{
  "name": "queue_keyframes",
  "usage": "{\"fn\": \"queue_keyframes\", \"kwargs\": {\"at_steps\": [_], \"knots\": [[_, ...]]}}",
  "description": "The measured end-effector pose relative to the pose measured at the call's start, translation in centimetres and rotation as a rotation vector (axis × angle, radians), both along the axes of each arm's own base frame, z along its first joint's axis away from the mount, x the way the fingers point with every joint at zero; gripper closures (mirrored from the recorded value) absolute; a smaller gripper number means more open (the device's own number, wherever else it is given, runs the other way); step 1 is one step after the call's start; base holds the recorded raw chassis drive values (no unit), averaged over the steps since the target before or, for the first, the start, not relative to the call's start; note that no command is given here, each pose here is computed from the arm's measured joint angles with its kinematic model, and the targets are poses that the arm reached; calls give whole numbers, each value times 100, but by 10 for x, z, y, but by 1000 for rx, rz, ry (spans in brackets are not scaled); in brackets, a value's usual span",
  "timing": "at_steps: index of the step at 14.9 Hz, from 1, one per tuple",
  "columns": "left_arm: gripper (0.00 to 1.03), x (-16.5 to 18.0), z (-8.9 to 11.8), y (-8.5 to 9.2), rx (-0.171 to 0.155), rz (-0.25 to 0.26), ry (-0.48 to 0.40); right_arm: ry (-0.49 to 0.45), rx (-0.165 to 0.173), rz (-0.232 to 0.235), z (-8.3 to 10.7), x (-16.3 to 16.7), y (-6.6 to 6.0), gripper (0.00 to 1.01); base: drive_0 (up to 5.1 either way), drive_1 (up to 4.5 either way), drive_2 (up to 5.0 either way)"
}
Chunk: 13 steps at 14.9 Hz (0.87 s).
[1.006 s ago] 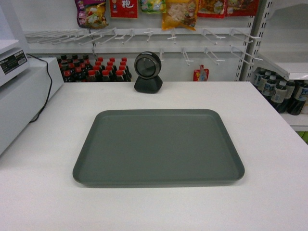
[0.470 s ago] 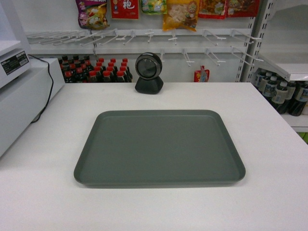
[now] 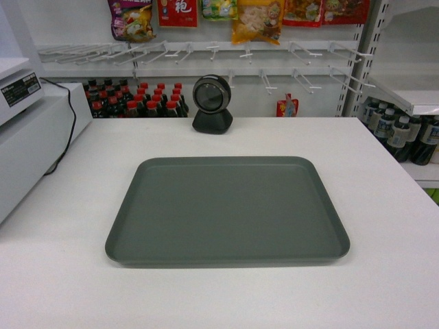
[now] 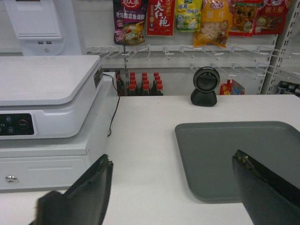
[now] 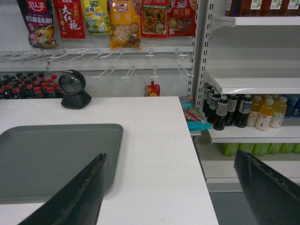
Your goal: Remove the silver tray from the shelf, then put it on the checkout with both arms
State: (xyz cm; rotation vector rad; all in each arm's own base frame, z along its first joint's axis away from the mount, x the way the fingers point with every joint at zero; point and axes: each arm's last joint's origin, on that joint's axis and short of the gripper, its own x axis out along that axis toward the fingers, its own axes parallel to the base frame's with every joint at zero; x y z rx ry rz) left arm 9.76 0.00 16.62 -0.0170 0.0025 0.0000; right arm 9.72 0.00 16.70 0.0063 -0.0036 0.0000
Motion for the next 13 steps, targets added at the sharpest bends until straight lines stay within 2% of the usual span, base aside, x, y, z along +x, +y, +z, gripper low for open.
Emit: {"fn": "queue_keyframes", "kwargs": {"at_steps": [2, 3, 13], "knots": [[3, 0, 0, 0, 0, 0, 0, 0, 0, 0, 0, 0, 0, 1, 0, 0, 0], [6, 0, 0, 0, 0, 0, 0, 0, 0, 0, 0, 0, 0, 4, 0, 0, 0], [5, 0, 0, 0, 0, 0, 0, 0, 0, 0, 0, 0, 0, 3, 0, 0, 0]]}}
